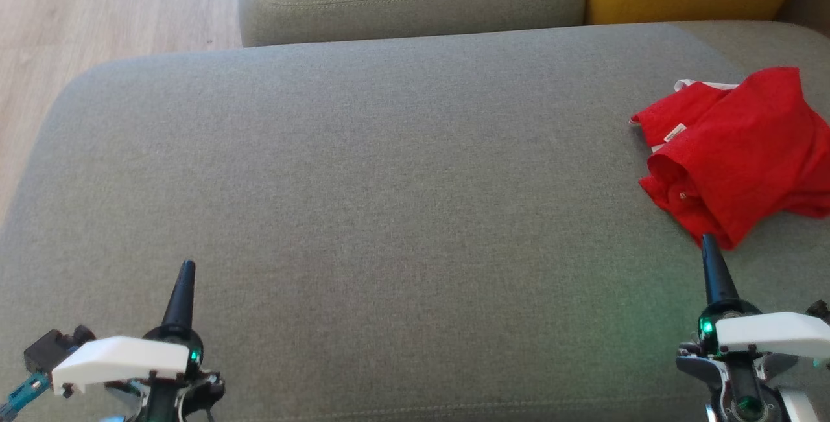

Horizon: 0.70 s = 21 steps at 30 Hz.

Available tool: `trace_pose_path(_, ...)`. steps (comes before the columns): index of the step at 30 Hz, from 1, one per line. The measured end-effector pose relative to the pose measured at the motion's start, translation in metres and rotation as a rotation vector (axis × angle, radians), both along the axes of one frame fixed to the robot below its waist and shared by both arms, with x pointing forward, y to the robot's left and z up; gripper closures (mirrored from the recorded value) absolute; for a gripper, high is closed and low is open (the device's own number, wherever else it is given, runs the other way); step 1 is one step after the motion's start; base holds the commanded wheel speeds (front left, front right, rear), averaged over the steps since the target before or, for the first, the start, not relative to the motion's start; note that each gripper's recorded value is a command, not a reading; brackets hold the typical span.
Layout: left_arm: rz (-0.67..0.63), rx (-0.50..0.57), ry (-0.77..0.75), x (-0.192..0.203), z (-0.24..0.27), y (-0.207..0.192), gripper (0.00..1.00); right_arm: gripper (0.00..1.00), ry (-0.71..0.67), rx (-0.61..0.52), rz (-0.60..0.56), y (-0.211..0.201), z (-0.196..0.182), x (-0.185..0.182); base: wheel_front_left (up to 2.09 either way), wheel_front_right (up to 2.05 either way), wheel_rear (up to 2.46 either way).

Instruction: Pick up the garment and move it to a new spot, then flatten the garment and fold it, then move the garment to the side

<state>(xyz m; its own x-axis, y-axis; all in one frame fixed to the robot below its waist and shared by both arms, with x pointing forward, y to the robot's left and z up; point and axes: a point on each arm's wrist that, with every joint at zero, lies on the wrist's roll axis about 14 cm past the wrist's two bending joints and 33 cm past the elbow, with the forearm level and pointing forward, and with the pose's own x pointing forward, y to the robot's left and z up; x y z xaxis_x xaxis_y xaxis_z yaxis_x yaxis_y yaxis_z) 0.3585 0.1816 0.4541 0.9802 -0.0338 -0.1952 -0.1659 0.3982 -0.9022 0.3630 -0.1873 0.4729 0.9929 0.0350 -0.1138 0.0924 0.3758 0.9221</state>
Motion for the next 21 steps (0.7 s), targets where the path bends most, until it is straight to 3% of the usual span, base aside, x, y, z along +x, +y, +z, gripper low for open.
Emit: trace_pose_path(21,0.040,-0.251,-0.042,0.009,0.011,0.003,1.00,1.00,-0.019,0.246,-0.066,-0.011,0.005,0.008,0.00,0.00,0.00)
